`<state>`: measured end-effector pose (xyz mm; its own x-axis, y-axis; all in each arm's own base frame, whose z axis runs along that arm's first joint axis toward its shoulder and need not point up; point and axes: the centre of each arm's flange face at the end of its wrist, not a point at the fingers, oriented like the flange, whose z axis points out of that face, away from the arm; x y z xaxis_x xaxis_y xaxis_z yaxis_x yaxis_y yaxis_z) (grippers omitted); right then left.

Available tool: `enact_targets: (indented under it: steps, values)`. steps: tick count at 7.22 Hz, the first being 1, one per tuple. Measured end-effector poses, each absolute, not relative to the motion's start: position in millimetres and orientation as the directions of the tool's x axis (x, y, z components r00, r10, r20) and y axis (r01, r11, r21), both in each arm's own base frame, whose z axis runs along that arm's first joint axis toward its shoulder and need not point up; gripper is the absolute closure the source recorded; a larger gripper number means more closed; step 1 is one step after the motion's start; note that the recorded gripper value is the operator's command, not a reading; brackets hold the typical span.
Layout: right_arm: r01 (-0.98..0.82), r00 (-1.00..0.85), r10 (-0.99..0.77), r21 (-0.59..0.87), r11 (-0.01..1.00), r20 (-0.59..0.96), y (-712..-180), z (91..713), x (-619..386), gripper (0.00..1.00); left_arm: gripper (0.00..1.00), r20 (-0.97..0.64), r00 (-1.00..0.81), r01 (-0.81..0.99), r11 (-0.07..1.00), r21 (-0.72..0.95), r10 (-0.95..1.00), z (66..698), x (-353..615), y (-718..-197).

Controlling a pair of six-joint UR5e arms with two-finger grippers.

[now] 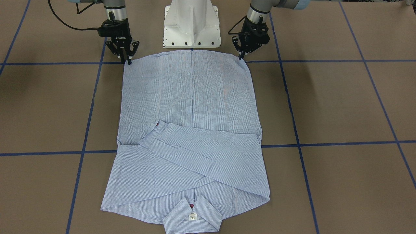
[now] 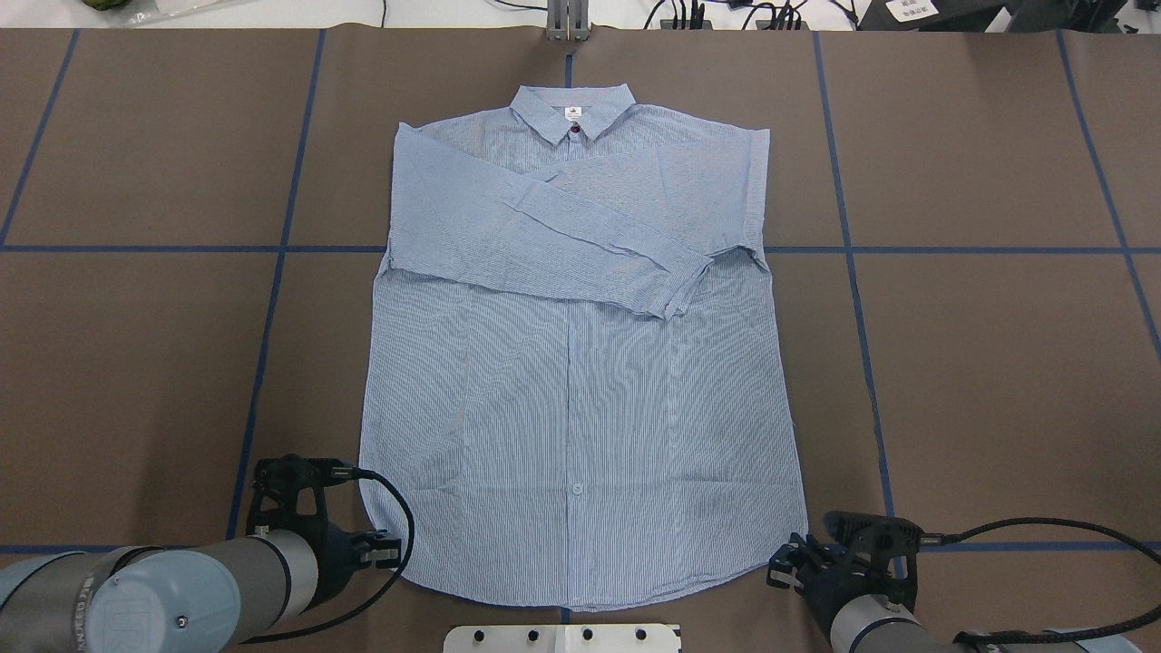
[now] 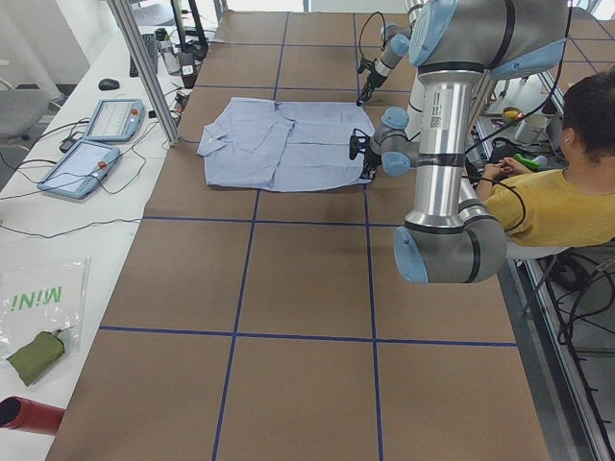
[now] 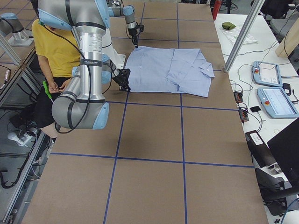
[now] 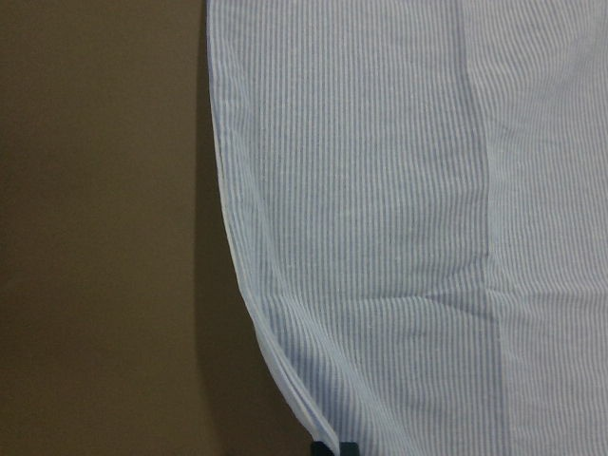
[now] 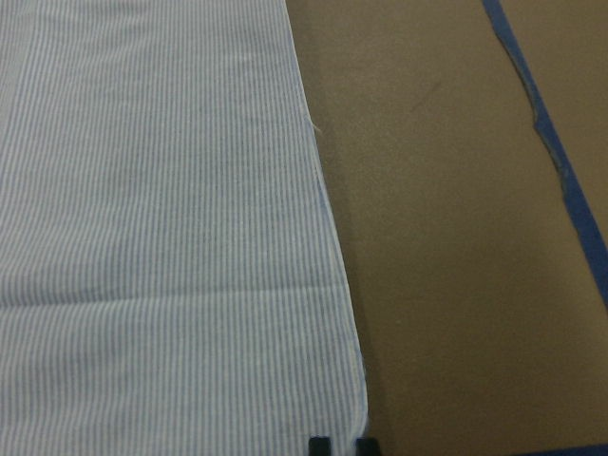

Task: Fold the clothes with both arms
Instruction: 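Grasp the hem corners with both grippers, then lift the hem with both grippers and fold it toward the collar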

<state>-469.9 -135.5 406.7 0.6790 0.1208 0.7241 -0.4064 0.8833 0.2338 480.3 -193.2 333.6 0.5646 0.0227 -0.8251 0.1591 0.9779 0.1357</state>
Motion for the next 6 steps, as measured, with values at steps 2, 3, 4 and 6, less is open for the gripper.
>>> enact_targets:
  steps: [2, 3, 4, 6]
  values:
    - [-0.41, 0.673, 0.122, 0.23, 0.883, 0.729, -136.3, 402.9, -469.1, 1.0, 1.0, -0.828, 0.56, 0.158, 0.978, 0.136, 0.024, 331.1, 479.9, -193.0]
    - [-0.415, 0.663, 0.126, 0.222, 0.882, 0.738, -138.3, 395.6, -464.1, 1.0, 1.0, -0.838, 0.545, 0.158, 0.978, 0.134, 0.027, 321.9, 475.0, -192.5]
    - [-0.416, 0.654, 0.129, 0.212, 0.884, 0.746, -140.8, 380.3, -448.1, 1.0, 1.0, -0.857, 0.514, 0.156, 0.978, 0.135, 0.036, 304.2, 463.1, -191.8]
    - [-0.376, 0.661, 0.138, 0.167, 0.911, 0.738, -140.9, 322.3, -389.4, 1.0, 1.0, -0.896, 0.441, 0.147, 0.98, 0.136, 0.058, 259.3, 423.3, -188.4]
